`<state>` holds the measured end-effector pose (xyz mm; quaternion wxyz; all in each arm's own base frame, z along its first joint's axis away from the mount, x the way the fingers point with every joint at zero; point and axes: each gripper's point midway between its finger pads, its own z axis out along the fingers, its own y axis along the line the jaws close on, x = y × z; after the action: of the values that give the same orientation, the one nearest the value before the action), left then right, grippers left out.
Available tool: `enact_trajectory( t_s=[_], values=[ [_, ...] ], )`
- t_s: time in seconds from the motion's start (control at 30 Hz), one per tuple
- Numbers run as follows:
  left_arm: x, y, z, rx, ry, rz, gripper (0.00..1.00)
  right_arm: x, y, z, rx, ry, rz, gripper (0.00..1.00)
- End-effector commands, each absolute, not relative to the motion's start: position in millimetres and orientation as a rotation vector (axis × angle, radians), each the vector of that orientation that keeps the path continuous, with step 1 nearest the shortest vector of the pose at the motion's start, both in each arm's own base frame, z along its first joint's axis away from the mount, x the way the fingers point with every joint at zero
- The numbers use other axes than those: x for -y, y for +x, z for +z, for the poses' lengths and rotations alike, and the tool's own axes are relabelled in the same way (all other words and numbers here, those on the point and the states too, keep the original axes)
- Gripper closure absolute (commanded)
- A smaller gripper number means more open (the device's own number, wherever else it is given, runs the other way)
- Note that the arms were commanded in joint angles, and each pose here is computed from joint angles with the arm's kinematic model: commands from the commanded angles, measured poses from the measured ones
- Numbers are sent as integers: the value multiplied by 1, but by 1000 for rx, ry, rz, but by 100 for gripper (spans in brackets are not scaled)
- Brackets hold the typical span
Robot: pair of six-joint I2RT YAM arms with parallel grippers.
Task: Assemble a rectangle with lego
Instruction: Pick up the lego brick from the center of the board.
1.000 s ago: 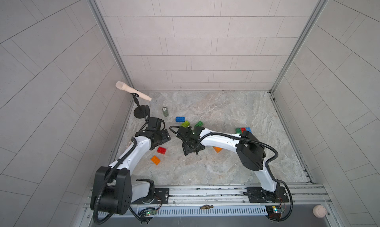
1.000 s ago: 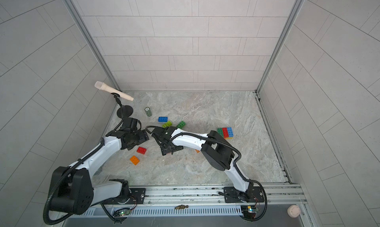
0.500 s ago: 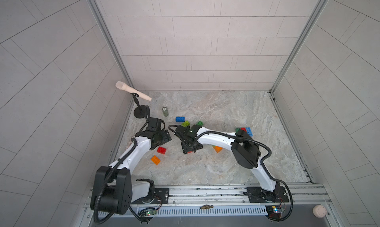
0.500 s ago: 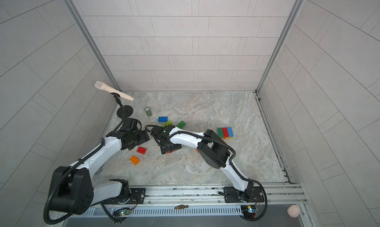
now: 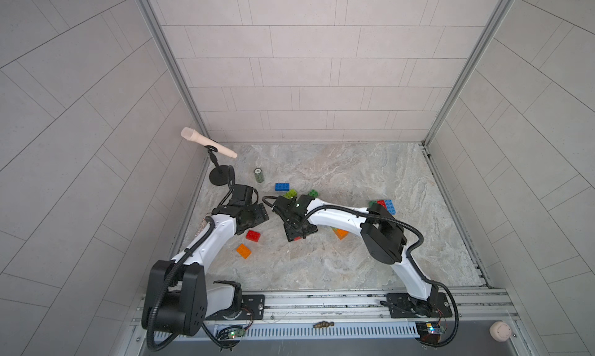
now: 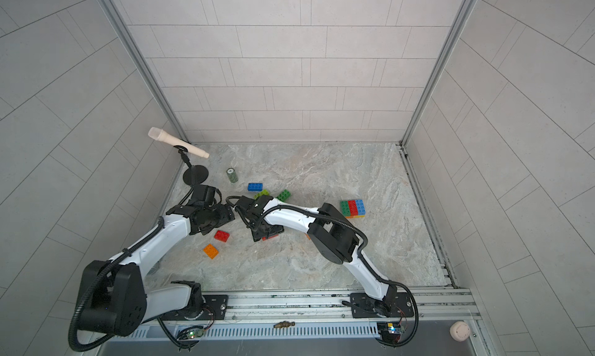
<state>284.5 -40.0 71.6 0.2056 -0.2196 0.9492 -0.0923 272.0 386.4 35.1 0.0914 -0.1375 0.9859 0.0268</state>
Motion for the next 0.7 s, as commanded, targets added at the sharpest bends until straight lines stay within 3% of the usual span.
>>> enact_trajectory(
  t_s=[0.0,0.4,0.67],
  values=[
    [39,281,64,-2670,-606,-247,15,-380,274,39,-2921,-412,23,27],
    [39,281,66,-2667,-597,-252,16,-379,273,30,-2938,-461,7,35],
    [38,283,78,-2654,-545,-236,16,-387,272,64,-2860,-762,134,44]
  ],
)
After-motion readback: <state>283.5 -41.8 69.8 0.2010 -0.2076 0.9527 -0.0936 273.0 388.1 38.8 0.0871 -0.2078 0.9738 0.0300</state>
